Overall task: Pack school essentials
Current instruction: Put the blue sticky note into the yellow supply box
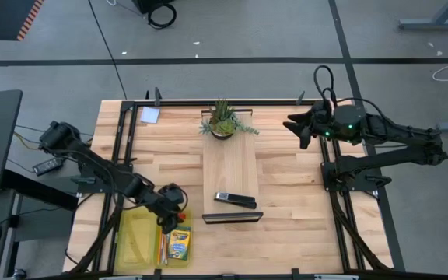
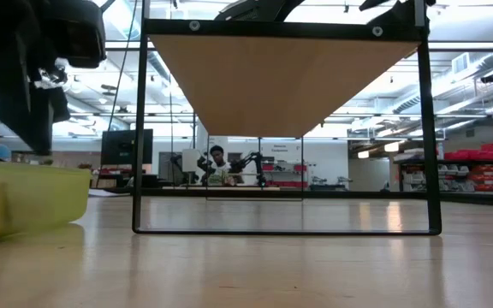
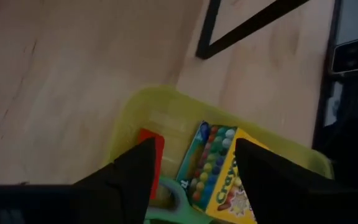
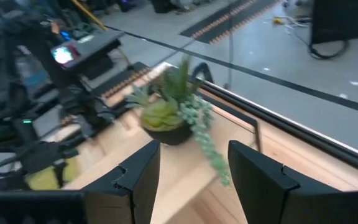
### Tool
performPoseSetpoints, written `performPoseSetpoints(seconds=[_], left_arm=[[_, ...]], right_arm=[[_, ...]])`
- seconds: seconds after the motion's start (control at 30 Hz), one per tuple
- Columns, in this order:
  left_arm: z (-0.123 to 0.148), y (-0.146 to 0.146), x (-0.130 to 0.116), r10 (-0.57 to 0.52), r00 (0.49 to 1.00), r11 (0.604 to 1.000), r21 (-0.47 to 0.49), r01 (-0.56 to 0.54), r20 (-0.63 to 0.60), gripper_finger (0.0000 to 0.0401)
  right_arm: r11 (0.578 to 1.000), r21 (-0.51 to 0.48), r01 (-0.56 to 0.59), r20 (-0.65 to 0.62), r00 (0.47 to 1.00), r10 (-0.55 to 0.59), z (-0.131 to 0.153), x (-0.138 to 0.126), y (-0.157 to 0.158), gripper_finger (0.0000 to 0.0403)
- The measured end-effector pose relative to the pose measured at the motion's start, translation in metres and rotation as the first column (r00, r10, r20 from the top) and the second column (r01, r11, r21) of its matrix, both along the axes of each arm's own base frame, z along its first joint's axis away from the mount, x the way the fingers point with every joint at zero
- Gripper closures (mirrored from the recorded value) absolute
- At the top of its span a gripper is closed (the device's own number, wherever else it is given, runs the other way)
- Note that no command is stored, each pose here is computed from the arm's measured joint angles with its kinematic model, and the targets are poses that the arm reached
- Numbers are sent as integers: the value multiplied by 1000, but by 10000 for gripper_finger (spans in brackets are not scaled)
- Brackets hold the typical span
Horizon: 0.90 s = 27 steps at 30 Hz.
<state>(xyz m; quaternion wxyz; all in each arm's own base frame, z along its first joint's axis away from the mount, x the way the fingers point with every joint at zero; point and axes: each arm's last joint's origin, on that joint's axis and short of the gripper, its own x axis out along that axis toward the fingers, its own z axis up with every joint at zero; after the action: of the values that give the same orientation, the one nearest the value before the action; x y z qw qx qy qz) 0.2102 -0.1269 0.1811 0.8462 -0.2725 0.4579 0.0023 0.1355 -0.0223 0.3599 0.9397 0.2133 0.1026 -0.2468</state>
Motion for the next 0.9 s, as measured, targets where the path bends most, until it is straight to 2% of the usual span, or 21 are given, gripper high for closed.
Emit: performPoseSetpoints(seconds=[0.1,0.5,0.67,0.9], left_arm=[[8,3,-3,12,999,1000,10,-12,41,199],[48,49,-34,139,977,967,192,-170,163,284],[59,73,-45,184,967,952,214,-221,177,315],[82,101,-62,202,926,927,242,-286,319,362]], right_arm=[[999,-18,-41,24,999,42,3,-2,1,210],[988,-108,-108,89,989,118,13,-30,5,260],[990,-94,-103,128,985,114,2,-46,7,291],[992,-74,-103,164,980,114,-18,-61,8,320]])
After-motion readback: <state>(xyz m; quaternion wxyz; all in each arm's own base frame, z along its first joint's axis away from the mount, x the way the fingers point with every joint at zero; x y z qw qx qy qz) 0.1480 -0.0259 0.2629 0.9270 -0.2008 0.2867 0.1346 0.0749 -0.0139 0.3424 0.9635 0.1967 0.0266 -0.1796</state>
